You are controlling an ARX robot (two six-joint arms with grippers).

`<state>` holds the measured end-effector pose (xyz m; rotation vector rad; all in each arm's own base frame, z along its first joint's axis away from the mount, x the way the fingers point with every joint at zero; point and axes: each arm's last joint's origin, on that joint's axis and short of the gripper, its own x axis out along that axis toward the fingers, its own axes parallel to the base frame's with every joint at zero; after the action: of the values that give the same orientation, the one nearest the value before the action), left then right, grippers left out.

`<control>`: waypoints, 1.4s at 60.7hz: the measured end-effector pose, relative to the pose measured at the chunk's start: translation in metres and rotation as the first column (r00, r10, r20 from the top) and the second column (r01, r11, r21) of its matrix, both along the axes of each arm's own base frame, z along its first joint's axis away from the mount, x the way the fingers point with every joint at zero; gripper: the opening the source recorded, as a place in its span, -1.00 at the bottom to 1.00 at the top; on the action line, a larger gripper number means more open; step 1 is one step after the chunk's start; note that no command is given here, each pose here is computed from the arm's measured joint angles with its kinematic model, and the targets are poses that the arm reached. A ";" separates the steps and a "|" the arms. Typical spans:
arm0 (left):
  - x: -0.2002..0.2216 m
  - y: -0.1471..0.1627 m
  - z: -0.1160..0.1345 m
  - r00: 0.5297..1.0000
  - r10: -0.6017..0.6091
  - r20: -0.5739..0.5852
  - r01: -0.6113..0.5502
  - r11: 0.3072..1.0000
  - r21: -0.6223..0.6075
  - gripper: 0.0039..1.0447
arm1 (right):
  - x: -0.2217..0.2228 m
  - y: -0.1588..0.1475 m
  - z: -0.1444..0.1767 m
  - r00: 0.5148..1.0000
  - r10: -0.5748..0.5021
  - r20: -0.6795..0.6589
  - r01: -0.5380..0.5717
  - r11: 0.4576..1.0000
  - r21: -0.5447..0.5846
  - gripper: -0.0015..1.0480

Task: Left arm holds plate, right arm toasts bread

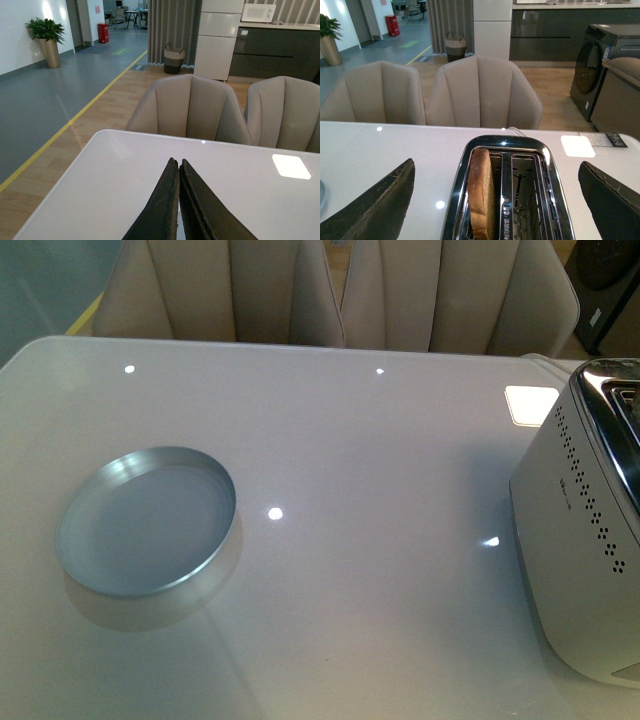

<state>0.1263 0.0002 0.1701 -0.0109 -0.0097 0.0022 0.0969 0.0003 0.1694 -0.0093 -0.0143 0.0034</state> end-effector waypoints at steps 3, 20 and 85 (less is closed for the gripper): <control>-0.002 0.000 0.000 1.000 0.000 0.000 0.000 1.000 0.000 -0.94 | 0.000 0.000 0.000 1.000 0.000 0.000 0.000 1.000 0.000 0.83; -0.010 0.000 0.001 1.000 0.000 0.004 0.000 1.000 0.000 -0.94 | 0.000 0.000 0.000 1.000 0.000 0.000 0.000 1.000 0.000 0.83; -0.029 0.000 -0.002 1.000 0.000 -0.001 0.000 1.000 0.000 -0.88 | 0.000 0.000 0.000 1.000 0.000 0.000 0.000 1.000 0.000 0.83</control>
<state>0.0973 0.0002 0.1678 -0.0109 -0.0086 0.0019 0.0969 0.0003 0.1694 -0.0093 -0.0147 0.0034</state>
